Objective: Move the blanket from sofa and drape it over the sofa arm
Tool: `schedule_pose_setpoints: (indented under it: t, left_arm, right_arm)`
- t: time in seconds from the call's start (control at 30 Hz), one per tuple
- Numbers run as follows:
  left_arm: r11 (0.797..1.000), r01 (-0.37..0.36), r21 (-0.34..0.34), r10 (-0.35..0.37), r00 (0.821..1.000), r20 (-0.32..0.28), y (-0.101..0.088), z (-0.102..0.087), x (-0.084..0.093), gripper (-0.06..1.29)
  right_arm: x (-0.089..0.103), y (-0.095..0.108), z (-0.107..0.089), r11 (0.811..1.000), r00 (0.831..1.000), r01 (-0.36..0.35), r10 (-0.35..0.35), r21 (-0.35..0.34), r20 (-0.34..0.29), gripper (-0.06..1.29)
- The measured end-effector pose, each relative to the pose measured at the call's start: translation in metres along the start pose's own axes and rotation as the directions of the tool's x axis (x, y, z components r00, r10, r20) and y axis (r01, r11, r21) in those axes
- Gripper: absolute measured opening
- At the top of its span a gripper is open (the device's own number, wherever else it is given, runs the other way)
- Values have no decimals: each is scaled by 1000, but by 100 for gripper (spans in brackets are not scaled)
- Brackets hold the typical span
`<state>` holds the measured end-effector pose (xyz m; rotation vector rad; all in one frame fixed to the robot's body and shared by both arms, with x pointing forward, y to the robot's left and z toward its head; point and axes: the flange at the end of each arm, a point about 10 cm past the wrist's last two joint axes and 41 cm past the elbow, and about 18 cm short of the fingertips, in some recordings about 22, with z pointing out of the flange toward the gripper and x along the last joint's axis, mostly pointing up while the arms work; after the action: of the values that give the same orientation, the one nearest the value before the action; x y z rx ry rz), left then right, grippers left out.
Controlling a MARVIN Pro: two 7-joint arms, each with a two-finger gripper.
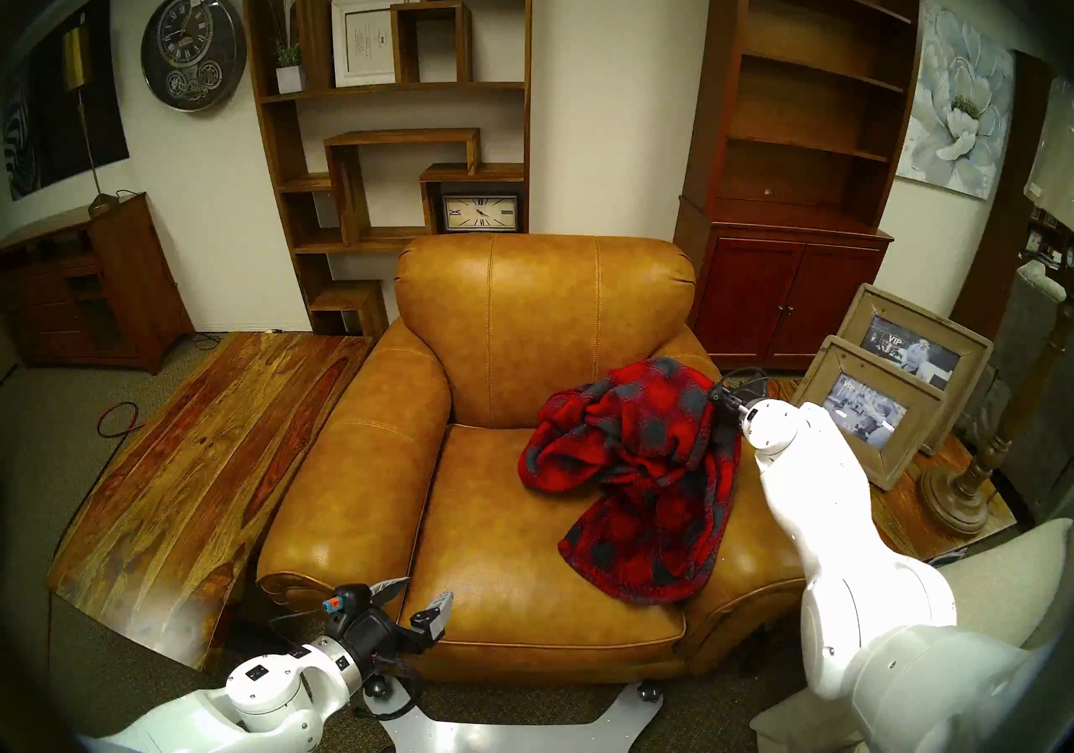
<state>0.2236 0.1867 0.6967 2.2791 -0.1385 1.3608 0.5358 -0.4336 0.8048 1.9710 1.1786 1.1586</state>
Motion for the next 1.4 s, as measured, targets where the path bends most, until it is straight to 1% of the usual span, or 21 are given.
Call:
schedule_pose_setpoints:
  t: [0.1,0.27,0.4,0.53,0.93,1.17,1.4]
  left_arm:
    - [1000,0,0,0,1000,0,0,0,0,127]
    - [1000,0,0,0,1000,0,0,0,0,127]
    - [1000,0,-1,0,1000,0,0,0,0,127]
    - [1000,0,-1,0,1000,1,0,0,0,127]
    - [1000,0,1,0,1000,3,-1,0,-1,127]
    - [1000,0,1,0,1000,4,-1,0,-2,127]
    - [1000,0,1,0,1000,5,-2,0,-2,127]
  right_arm:
    - [-16,11,-6,1000,1000,6,-6,2,23,2]
    - [-50,35,-21,1000,997,-2,2,0,75,2]
    - [-72,47,-31,1000,994,-6,5,13,105,2]
    - [-89,54,-39,999,992,-1,-3,36,125,2]
    - [-130,71,-62,995,985,13,-29,94,168,2]
    - [-153,80,-76,994,980,20,-40,103,196,2]
    - [-168,85,-86,994,976,20,-43,108,216,0]
